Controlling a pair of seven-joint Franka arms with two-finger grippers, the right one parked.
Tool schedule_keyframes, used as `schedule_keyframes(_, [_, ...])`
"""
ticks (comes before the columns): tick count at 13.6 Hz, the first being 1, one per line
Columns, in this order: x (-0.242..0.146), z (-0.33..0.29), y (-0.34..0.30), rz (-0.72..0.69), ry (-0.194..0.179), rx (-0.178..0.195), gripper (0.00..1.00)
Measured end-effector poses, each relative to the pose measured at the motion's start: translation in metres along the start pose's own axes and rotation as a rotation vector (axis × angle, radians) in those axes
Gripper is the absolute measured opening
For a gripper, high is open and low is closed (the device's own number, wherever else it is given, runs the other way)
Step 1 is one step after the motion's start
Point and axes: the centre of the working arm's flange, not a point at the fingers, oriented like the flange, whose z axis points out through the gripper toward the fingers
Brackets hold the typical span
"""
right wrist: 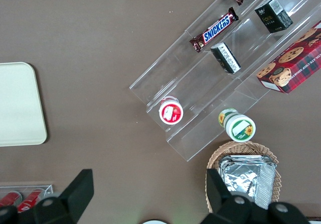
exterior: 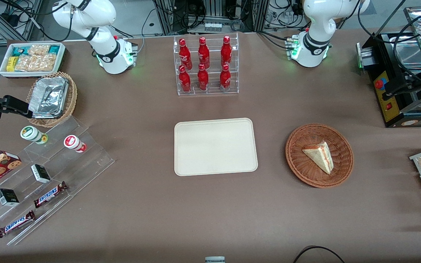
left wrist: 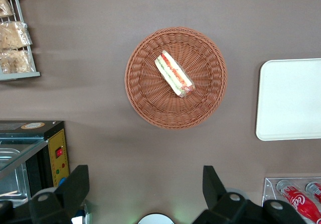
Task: Place sandwich from basket to tray
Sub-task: 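Move the left gripper over the wicker basket toward the wrapped sandwich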
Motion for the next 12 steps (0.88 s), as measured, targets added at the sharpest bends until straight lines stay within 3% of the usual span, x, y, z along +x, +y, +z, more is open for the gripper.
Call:
schedule_keyframes(4, [0.000, 0.000, 0.003, 0.006, 0.001, 0.003, 1.00])
schedule_keyframes(6, [0.001, 0.002, 0.011, 0.020, -0.003, 0.023, 1.00])
schedule_keyframes(10, [0.016, 0.039, 0.023, -0.004, -0.064, 0.042, 1.00])
schedule_keyframes(12, [0.028, 0.073, 0.030, -0.040, -0.062, 0.044, 1.00])
